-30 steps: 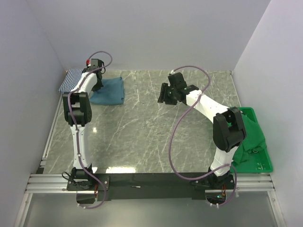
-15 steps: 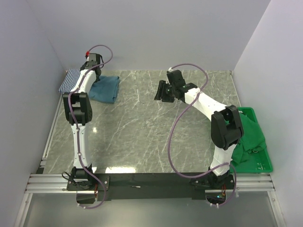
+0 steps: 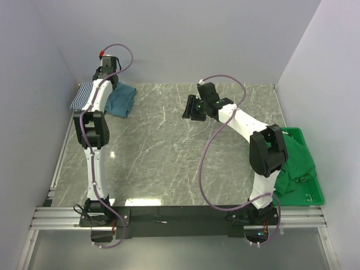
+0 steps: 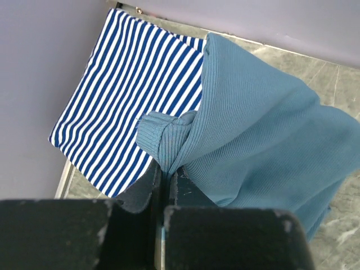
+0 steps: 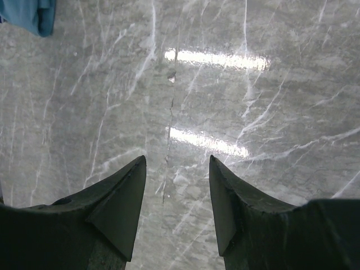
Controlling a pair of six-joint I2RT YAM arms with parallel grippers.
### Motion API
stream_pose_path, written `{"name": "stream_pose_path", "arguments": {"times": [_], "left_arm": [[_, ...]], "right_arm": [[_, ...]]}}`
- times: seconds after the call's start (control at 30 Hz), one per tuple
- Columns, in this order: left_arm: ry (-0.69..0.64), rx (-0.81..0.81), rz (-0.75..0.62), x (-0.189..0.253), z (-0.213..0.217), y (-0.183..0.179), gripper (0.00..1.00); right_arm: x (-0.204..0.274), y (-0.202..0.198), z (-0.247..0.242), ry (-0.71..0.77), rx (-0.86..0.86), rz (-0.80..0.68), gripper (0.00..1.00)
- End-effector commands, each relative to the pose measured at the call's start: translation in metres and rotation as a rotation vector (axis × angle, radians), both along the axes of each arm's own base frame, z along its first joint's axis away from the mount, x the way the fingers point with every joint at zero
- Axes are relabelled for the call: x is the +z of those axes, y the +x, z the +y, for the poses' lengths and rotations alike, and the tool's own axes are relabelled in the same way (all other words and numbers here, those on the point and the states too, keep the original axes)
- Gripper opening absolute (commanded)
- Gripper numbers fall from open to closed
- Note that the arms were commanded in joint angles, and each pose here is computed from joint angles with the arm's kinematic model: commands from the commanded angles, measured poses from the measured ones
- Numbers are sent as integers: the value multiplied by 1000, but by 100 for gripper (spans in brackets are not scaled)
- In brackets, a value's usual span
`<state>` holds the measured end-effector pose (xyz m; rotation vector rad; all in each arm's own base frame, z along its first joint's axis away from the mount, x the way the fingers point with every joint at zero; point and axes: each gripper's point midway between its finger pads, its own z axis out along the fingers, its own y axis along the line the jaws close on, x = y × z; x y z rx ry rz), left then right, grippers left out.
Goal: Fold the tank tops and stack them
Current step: Neatly place the folded tank top to the corner
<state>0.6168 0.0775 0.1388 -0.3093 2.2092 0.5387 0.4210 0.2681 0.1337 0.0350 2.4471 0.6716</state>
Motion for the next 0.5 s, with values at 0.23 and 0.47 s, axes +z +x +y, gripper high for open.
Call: {"name": "stream_pose_path", "arguments": {"times": [0.23, 0.47], "left_arm": [[50, 34, -202, 97, 35, 4, 0], [50, 26, -246, 119, 40, 1, 0]], "right_arm": [[8, 4, 17, 17, 33, -34, 56], [8, 6, 19, 16, 35, -36, 56]]}}
